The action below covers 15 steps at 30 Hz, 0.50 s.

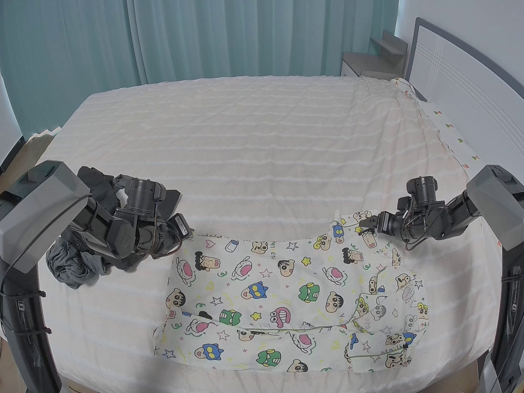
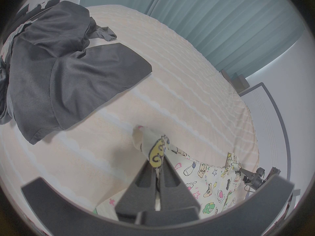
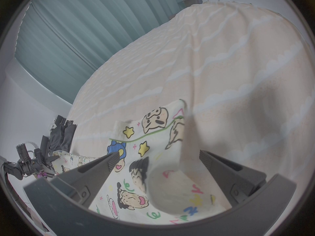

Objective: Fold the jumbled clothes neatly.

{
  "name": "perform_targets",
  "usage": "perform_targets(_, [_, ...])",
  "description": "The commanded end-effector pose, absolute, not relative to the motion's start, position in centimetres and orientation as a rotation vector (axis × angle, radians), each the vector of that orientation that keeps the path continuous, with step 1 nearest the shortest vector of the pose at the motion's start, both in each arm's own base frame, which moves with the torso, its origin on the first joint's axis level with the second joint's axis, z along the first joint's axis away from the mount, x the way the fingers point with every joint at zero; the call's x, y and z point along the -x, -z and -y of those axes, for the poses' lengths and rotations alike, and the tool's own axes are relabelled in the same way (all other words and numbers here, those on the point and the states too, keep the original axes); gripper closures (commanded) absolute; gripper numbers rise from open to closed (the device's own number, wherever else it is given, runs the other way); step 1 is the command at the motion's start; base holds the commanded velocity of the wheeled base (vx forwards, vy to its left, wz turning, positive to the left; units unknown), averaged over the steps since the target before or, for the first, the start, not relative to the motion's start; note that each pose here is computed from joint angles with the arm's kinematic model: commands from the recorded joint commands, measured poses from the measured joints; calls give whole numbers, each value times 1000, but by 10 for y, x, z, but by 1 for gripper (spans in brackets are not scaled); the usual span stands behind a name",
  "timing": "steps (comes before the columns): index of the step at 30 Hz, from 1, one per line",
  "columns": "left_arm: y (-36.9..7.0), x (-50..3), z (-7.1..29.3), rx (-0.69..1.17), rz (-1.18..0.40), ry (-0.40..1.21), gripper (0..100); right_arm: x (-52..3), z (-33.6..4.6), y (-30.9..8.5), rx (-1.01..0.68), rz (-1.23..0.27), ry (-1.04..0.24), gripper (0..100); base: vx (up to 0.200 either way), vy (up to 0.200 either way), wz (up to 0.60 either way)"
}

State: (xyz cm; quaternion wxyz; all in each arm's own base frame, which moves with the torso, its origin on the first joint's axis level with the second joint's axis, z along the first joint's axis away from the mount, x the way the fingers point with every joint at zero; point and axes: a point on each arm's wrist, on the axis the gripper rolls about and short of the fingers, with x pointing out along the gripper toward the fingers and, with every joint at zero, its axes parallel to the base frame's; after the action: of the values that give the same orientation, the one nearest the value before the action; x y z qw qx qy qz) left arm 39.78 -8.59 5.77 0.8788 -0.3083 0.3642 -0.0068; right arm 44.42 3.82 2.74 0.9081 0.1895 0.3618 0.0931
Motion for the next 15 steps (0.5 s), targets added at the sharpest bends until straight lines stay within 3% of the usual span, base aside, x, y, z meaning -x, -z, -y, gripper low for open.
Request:
perform_targets(1, [-56,-398,86,643,-762,13,100,-444,-52,-27,-379,-750,-224,0,0,0,0])
perform_targets(4, [-57,-397,86,641,-763,12,100,-451,-62,-23,-369,-746,-246,0,0,0,0])
perform_targets(5, [-58,-397,86,641,-762,12,100,-453,-64,-22,-369,-747,-248,100,0,0,0])
perform_targets(15, [-58,-395,85,637,-762,10,100,-449,-55,-26,-384,-779,-233,100,0,0,0])
